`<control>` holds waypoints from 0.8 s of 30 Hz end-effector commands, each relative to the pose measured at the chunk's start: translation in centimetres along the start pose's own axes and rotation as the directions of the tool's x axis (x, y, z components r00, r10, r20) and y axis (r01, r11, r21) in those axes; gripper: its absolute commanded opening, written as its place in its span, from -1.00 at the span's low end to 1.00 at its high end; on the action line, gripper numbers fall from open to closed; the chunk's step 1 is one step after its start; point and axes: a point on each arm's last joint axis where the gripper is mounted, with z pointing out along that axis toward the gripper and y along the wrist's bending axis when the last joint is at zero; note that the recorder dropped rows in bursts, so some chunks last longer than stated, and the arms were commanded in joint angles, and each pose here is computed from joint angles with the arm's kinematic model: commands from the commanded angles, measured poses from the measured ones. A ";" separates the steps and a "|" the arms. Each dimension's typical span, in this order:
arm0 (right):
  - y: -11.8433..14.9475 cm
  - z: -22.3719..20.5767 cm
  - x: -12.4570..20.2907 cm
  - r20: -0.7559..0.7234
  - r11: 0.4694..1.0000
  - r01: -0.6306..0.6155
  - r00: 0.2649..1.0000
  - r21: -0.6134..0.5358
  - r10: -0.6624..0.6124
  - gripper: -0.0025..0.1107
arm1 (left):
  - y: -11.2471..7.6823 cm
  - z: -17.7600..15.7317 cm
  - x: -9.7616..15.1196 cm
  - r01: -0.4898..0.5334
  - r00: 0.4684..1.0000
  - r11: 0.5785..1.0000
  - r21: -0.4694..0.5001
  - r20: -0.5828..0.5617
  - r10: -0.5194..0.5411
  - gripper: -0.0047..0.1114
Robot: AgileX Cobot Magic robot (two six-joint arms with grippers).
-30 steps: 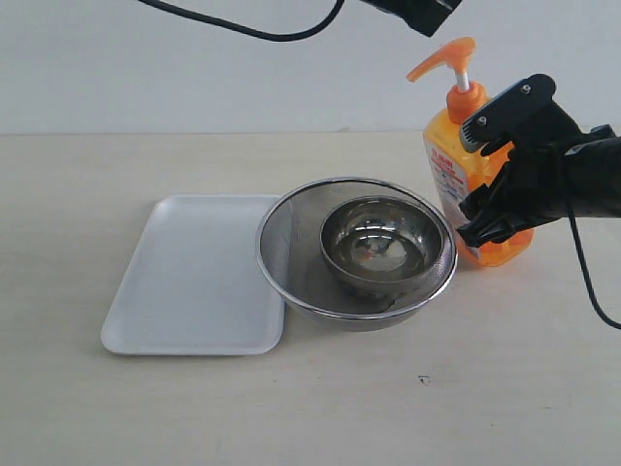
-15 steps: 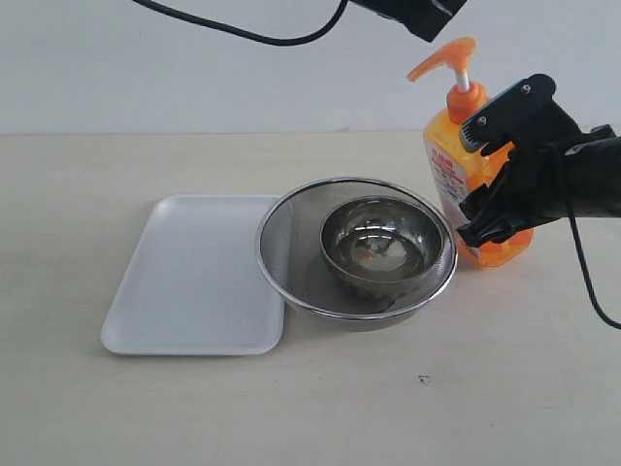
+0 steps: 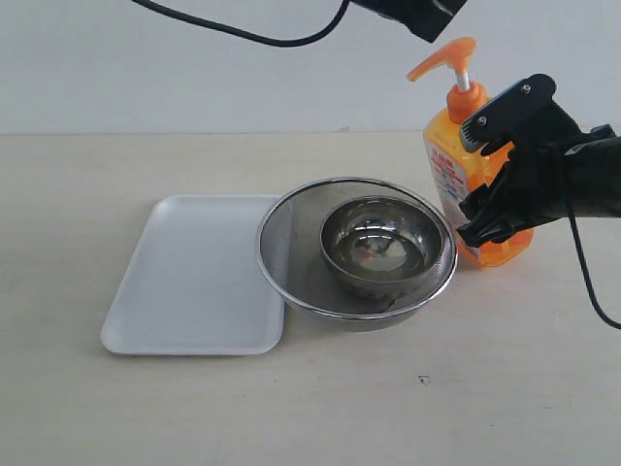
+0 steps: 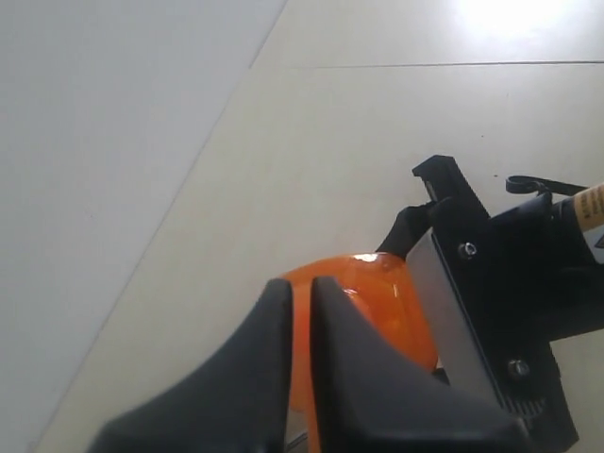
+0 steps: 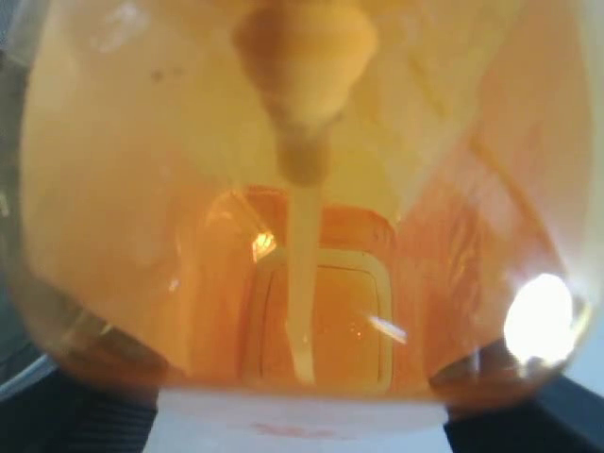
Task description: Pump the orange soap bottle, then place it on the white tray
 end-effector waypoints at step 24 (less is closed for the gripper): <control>-0.3 -0.4 -0.5 0.025 1.000 0.012 1.000 0.020 -0.012 -0.96 | -0.4 2.9 2.3 0.061 0.996 0.996 0.068 -0.071 -0.056 -0.84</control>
